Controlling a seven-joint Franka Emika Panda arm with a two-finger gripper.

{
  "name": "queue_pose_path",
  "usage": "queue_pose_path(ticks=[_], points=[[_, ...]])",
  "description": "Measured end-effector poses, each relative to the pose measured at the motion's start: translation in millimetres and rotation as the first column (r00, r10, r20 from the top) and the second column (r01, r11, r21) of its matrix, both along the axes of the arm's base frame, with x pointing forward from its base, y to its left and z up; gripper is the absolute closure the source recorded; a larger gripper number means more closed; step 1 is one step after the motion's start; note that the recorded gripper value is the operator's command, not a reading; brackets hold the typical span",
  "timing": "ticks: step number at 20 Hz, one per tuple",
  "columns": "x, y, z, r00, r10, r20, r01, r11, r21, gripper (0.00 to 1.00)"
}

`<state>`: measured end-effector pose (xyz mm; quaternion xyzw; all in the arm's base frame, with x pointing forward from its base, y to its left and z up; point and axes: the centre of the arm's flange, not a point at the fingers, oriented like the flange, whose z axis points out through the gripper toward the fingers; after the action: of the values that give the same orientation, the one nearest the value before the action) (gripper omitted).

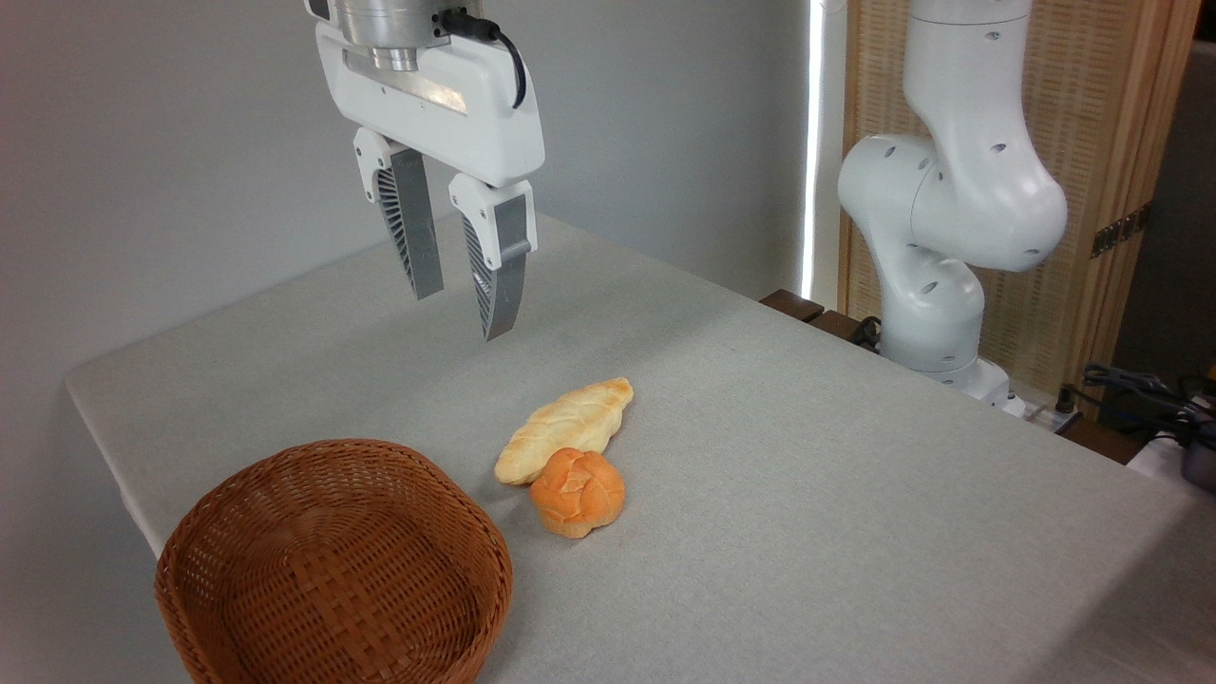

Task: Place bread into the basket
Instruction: 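Lower the open gripper down onto the pale yellow bread roll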

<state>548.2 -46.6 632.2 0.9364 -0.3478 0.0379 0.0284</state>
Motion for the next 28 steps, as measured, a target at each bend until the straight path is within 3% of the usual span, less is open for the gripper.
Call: queue_pose_path(ticks=[16,20,28], points=[[-2.7,0.7,-35.7,0.998,0.002,-0.057,-0.002,1.000,0.003,0.00],[-21.9,-13.8,-66.9,0.999,-0.018,-0.027,0.019,1.000,0.004,0.00],[-71.0,-59.8,-138.6,0.991,-0.105,-0.079,0.107,0.994,0.026,0.03]])
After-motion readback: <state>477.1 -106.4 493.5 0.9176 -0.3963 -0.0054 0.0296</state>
